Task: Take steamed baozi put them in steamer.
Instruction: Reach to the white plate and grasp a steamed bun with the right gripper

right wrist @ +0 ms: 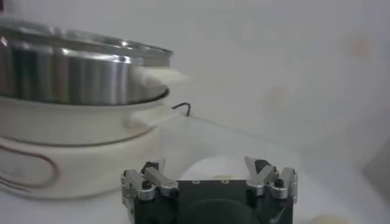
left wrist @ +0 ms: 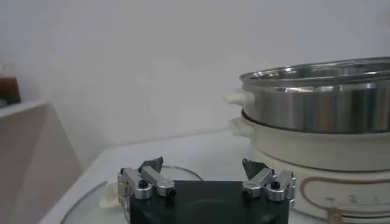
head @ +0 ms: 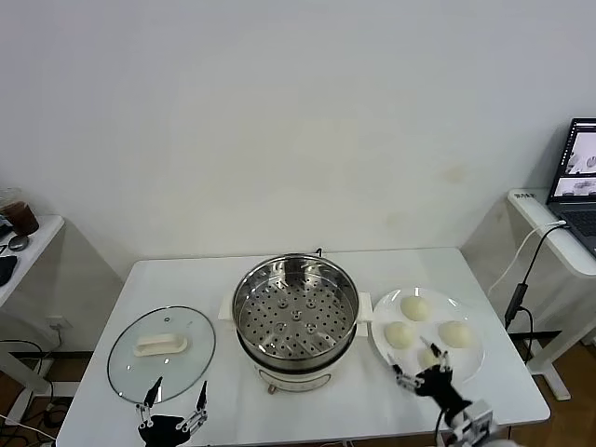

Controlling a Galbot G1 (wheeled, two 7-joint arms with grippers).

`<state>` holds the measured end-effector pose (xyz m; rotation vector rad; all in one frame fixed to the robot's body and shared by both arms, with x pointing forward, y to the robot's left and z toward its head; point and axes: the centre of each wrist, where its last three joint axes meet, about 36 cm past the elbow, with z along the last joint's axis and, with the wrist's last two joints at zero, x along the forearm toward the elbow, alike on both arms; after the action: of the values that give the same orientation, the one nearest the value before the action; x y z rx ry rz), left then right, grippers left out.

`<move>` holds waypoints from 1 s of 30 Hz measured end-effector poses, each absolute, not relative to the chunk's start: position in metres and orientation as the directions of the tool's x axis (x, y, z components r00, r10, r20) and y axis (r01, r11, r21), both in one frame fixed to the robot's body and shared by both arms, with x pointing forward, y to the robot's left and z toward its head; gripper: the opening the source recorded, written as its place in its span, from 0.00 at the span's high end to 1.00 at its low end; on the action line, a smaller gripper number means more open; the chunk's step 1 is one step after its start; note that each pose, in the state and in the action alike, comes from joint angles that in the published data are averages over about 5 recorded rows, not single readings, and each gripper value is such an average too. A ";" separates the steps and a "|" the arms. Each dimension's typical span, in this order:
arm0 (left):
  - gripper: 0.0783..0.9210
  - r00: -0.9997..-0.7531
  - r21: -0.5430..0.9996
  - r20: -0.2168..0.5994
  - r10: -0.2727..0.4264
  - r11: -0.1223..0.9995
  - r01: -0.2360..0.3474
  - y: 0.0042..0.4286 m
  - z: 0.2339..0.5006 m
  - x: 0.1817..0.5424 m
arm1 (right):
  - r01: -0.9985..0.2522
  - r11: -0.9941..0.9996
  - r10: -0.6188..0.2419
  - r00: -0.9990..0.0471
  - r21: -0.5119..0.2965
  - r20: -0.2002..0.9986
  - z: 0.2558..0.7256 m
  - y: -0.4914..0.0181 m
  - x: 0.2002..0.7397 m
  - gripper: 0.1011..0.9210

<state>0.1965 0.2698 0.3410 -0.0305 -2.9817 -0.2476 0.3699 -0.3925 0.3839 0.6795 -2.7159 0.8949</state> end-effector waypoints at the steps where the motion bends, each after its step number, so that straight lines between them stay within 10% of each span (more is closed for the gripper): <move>1: 0.12 -0.989 0.164 0.149 0.007 0.986 0.032 0.270 0.341 0.197 | -0.493 0.691 -0.364 -0.869 -0.529 0.334 0.388 -0.396 0.375 0.12; 13: 0.12 -0.992 0.192 0.125 -0.007 0.981 0.017 0.271 0.337 0.197 | -0.680 0.181 -0.346 -0.720 -0.710 0.601 0.459 -0.435 0.495 0.12; 30: 0.12 -0.994 0.235 0.107 -0.032 0.972 -0.006 0.282 0.334 0.202 | -0.915 -0.166 -0.186 -0.338 -0.368 0.923 0.481 -0.397 0.627 0.12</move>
<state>0.2022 0.2816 0.3339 0.0296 -3.0100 -0.3579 0.6273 -0.3965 0.4814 1.2825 -1.4978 1.5580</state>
